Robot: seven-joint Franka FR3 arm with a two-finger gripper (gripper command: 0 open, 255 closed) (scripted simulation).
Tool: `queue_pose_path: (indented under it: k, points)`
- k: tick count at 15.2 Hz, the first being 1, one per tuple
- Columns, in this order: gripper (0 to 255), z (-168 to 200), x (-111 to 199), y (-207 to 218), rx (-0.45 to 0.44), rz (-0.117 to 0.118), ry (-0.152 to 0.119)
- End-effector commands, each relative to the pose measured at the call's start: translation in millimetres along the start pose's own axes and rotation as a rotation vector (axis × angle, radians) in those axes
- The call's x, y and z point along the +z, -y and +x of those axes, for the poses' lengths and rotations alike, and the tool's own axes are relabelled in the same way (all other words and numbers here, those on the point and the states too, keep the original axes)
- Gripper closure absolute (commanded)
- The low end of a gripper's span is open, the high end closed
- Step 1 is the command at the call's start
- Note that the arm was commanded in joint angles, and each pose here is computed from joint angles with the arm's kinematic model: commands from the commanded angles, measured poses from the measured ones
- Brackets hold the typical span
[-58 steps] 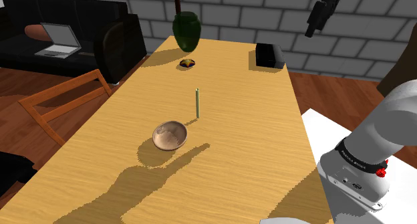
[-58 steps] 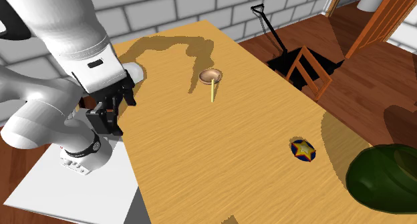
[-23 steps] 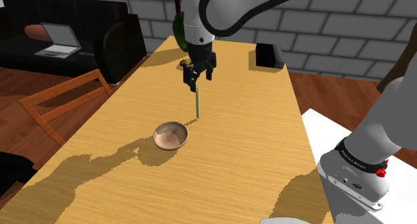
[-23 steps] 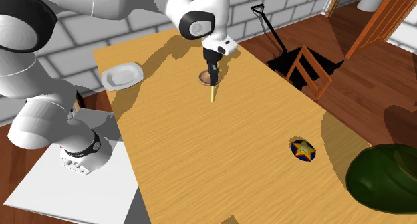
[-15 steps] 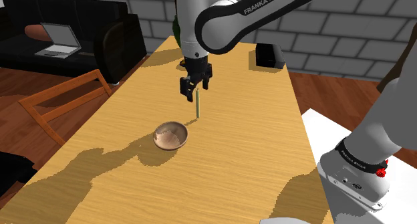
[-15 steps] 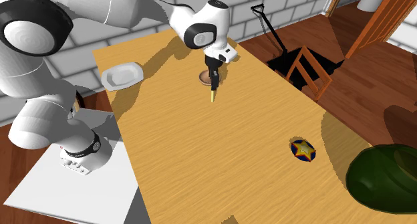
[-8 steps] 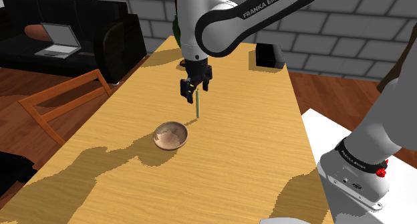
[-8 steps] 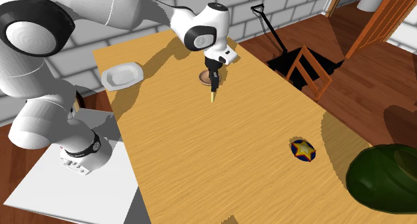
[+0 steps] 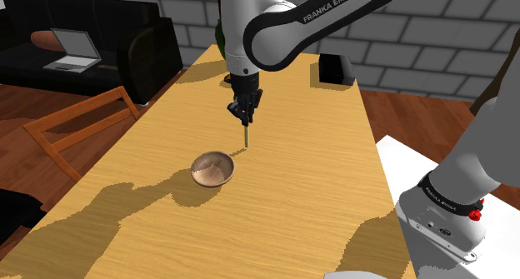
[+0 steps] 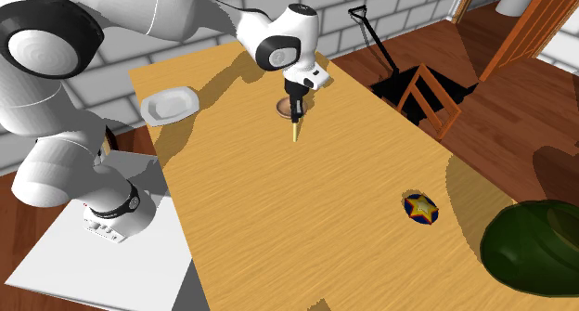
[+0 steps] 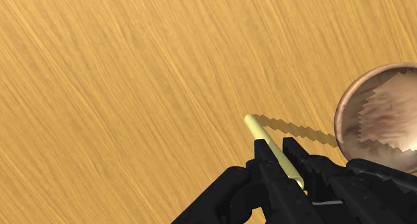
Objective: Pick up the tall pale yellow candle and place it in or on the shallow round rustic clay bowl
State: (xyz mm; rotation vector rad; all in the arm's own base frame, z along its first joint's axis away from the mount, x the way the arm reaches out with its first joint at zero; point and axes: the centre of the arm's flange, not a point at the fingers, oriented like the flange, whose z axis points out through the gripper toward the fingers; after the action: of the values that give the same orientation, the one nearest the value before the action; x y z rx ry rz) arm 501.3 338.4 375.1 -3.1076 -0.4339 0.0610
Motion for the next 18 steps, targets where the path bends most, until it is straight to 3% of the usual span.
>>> queue_pose_path:
  k: [1,3,18]
  points:
    - [255,0.0,0.1,0.1,0.000,0.000,0.000]
    - [255,0.0,0.1,0.1,0.000,0.000,0.000]
    - [255,-3.0,-79.0,0.7,0.000,0.000,0.000]
